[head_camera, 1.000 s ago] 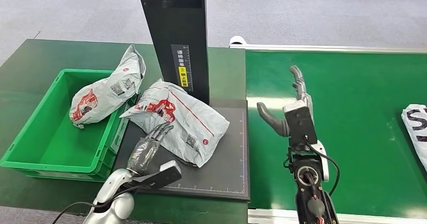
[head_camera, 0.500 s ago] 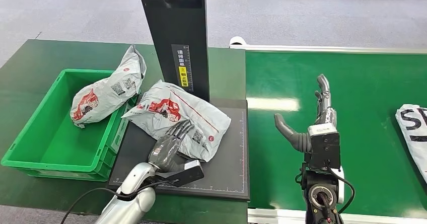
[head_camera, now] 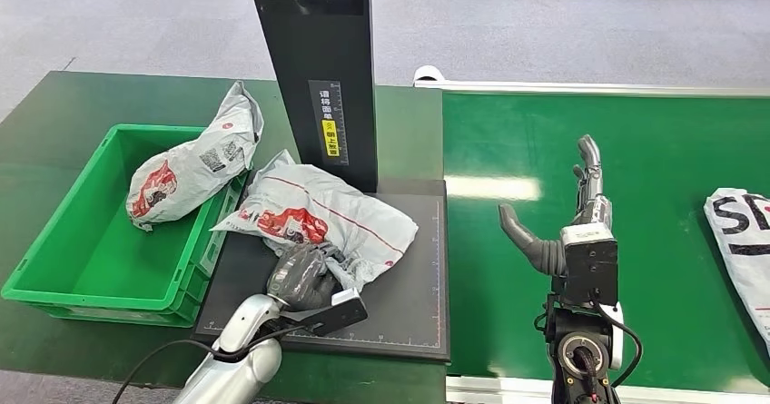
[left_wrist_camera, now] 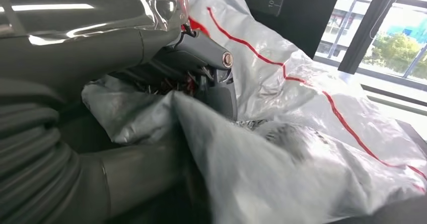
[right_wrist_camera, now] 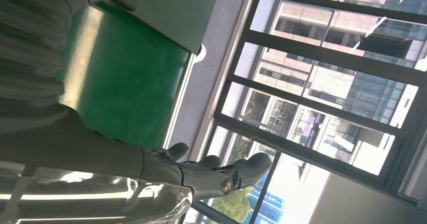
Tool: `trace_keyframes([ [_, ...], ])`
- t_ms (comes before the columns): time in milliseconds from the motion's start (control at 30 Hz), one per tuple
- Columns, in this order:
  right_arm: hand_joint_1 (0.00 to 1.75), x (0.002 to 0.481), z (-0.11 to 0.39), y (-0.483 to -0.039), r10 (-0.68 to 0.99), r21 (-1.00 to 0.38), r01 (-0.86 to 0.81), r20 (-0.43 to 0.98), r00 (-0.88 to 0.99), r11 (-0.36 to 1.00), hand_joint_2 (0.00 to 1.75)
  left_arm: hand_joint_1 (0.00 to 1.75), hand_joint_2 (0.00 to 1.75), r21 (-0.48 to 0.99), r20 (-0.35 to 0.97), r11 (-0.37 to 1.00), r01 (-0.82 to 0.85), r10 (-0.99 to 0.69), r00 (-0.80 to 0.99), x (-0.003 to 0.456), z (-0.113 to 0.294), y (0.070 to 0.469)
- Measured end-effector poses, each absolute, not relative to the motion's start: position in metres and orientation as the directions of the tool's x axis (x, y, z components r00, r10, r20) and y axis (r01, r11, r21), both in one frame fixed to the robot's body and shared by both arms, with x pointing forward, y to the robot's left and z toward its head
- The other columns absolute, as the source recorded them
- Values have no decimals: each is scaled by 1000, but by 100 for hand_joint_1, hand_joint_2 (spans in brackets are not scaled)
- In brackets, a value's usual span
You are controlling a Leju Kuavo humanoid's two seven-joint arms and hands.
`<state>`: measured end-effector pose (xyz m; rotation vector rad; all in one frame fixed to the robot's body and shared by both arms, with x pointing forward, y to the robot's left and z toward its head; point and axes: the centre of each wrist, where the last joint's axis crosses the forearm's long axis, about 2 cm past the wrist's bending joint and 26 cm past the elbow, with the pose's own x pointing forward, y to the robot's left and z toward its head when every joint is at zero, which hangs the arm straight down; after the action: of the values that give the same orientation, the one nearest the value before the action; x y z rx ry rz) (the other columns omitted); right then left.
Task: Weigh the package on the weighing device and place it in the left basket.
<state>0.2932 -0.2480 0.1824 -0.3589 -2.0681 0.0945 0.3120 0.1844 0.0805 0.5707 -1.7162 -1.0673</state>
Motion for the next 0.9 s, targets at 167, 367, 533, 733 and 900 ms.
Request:
trace_keyframes([
  [167, 0, 293, 182, -249, 287, -207, 217, 838, -464, 954, 175, 175, 175, 844, 518, 529, 87, -764, -385, 312, 80, 187],
  [367, 0, 293, 182, -252, 282, -190, 234, 836, -471, 953, 175, 175, 175, 798, 550, 602, -11, -735, -397, 308, 82, 196],
  [533, 0, 286, 177, -258, 292, -179, 274, 838, -460, 945, 175, 175, 175, 669, 542, 697, -259, -696, -471, 300, 111, 211],
  [733, 0, 269, 165, -265, 309, -178, 320, 851, -424, 930, 175, 175, 175, 488, 446, 670, -560, -742, -500, 284, 175, 250],
  [900, 0, 261, 162, -268, 320, -180, 346, 856, -406, 921, 175, 175, 175, 379, 421, 649, -660, -756, -501, 279, 202, 280],
])
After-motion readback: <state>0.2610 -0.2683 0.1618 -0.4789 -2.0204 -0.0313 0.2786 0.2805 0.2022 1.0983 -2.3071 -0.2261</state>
